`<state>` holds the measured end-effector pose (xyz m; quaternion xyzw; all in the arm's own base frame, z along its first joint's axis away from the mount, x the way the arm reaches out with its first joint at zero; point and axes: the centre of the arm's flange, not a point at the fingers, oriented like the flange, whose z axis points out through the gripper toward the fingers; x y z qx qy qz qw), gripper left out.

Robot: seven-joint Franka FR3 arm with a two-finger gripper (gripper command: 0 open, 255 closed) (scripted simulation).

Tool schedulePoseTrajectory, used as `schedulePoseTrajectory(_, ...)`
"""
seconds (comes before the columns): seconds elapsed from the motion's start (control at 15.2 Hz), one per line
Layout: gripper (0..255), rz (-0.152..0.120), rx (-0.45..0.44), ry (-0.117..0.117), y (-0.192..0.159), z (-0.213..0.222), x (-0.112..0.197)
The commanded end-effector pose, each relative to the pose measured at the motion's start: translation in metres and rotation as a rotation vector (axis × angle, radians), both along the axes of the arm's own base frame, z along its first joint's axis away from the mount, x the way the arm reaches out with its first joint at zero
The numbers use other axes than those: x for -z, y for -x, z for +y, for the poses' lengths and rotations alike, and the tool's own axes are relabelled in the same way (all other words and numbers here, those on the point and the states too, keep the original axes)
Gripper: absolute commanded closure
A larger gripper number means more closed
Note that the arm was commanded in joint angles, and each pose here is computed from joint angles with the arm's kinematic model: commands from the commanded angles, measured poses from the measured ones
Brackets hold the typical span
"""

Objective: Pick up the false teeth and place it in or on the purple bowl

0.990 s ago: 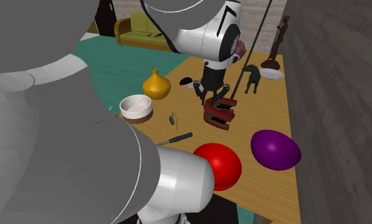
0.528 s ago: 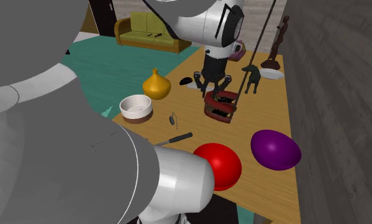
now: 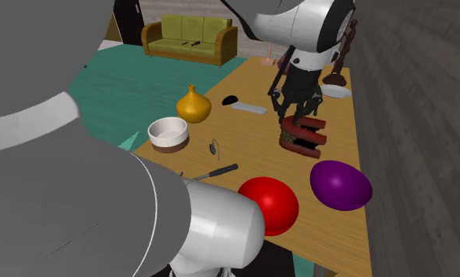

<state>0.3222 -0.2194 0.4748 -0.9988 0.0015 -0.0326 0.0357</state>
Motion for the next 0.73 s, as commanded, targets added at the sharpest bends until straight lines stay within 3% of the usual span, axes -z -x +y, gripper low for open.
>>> schedulePoseTrajectory(0.0,255,0.0,-0.002,0.0,0.01,-0.021,-0.004)
schedulePoseTrajectory(0.66,255,0.0,-0.002,0.0,0.062,-0.135,-0.027)
